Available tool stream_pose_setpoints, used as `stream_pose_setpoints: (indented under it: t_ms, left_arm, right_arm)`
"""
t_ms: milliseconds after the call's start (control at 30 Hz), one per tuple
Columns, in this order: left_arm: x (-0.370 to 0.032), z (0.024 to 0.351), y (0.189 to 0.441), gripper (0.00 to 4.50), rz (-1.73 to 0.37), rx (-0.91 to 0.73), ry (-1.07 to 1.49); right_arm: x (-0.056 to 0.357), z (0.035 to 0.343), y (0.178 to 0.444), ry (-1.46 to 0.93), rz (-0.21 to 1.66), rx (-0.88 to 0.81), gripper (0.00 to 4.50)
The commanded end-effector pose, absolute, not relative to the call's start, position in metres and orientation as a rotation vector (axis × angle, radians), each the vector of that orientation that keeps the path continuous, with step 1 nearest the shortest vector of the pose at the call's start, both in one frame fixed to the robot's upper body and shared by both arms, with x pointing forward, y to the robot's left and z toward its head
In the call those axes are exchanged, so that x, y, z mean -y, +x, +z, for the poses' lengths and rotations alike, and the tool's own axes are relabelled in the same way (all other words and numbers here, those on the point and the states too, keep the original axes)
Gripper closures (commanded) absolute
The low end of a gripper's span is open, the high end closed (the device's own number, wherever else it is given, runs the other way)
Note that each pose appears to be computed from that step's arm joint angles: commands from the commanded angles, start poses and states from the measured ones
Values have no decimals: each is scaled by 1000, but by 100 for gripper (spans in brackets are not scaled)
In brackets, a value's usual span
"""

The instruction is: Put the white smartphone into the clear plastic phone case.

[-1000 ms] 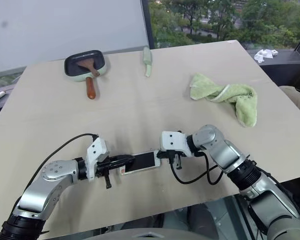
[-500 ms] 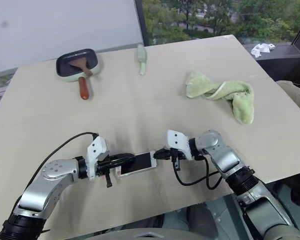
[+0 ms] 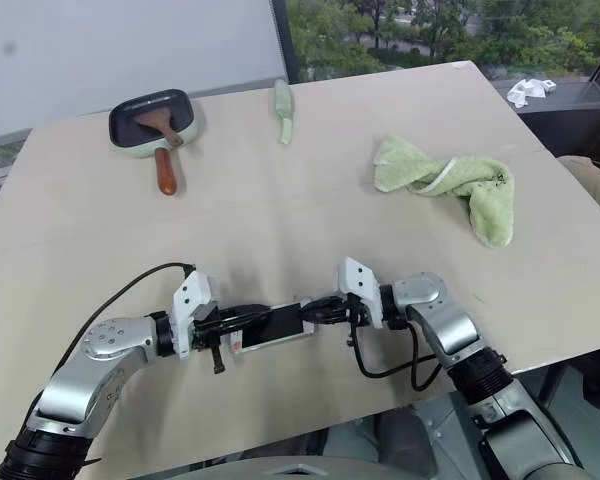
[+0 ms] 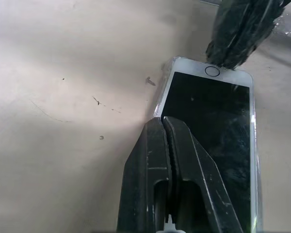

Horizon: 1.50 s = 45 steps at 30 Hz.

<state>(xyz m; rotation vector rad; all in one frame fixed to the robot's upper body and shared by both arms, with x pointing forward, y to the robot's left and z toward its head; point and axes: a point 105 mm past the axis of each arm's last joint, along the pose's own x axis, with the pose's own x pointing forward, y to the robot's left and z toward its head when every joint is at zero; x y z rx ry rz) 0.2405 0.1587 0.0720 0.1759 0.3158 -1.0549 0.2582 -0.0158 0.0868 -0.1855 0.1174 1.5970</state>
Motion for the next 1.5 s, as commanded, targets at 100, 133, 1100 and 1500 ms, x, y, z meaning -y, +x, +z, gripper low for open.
stream_pose_setpoints:
  t_ms: [100, 133, 1100, 1500]
  left_arm:
    - [-164, 71, 238, 450, -1049, -316, 117]
    - [-165, 71, 239, 450, -1047, -310, 120]
    - [-162, 70, 233, 450, -1077, -310, 116]
    - [-163, 72, 234, 450, -1070, -303, 131]
  right_arm:
    - [15, 110, 255, -157, 1616, -1, 439]
    - [16, 110, 254, -158, 1619, -5, 439]
    - [30, 47, 250, -421, 1657, -240, 439]
    - [39, 27, 251, -487, 1553, -638, 439]
